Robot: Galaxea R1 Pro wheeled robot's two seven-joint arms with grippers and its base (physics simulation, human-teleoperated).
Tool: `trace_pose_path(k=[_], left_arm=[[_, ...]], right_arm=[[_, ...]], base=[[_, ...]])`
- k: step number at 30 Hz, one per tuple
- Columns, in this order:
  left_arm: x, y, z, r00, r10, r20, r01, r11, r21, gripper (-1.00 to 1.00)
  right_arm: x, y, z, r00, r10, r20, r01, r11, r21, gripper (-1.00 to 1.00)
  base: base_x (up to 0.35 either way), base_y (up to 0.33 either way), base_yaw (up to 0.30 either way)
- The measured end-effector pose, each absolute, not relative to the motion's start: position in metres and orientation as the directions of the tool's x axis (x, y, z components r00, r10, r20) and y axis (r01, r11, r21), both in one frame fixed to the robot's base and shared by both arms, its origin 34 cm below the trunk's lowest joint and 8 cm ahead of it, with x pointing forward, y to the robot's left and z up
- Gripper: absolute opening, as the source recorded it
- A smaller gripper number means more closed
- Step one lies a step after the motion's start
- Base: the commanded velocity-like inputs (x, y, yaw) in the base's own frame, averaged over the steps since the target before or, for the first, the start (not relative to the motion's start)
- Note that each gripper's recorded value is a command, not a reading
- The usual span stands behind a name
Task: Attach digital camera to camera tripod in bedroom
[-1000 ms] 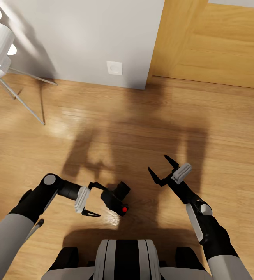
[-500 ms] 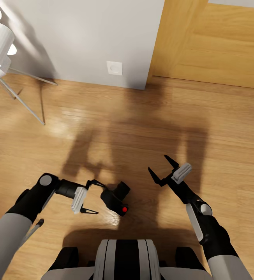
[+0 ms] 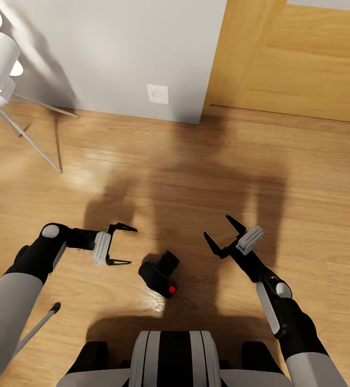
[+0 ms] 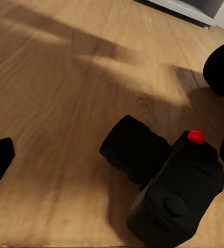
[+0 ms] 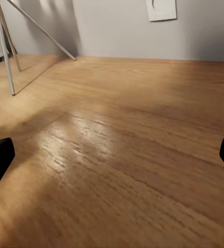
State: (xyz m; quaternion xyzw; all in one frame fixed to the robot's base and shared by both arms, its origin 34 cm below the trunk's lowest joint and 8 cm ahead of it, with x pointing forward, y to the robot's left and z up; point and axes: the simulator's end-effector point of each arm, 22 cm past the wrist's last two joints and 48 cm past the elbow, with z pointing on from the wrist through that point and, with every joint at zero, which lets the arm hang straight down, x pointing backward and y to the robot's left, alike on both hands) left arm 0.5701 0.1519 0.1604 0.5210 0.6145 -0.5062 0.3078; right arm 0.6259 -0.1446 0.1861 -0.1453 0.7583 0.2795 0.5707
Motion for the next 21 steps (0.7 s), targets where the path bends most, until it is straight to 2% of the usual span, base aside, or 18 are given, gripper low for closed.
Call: trace_pose_path(k=[15,18,19,21], left_arm=[[0.574,0.142,0.149,-0.346,0.311,-0.885,0.926,-0.041,-0.376,1.0],[0.553,0.132,0.145,-0.345,0.338,-0.876,0.909,-0.112,-0.401,1.0],[0.531,0.125,0.142,-0.334,0.37,-0.867,0.888,-0.183,-0.421,1.0],[0.521,0.123,0.141,-0.328,0.385,-0.862,0.876,-0.217,-0.43,1.0]], right_arm=[[0.626,-0.145,0.186,-0.307,0.099,-0.947,-0.539,0.802,0.258,1.0],[0.626,-0.145,0.186,-0.307,0.099,-0.947,-0.539,0.802,0.258,1.0],[0.626,-0.145,0.186,-0.307,0.099,-0.947,-0.539,0.802,0.258,1.0],[0.626,-0.145,0.186,-0.307,0.099,-0.947,-0.539,0.802,0.258,1.0]], base=[[0.0,0.0,0.0],[0.0,0.0,0.0],[0.0,0.0,0.0],[0.0,0.0,0.0]])
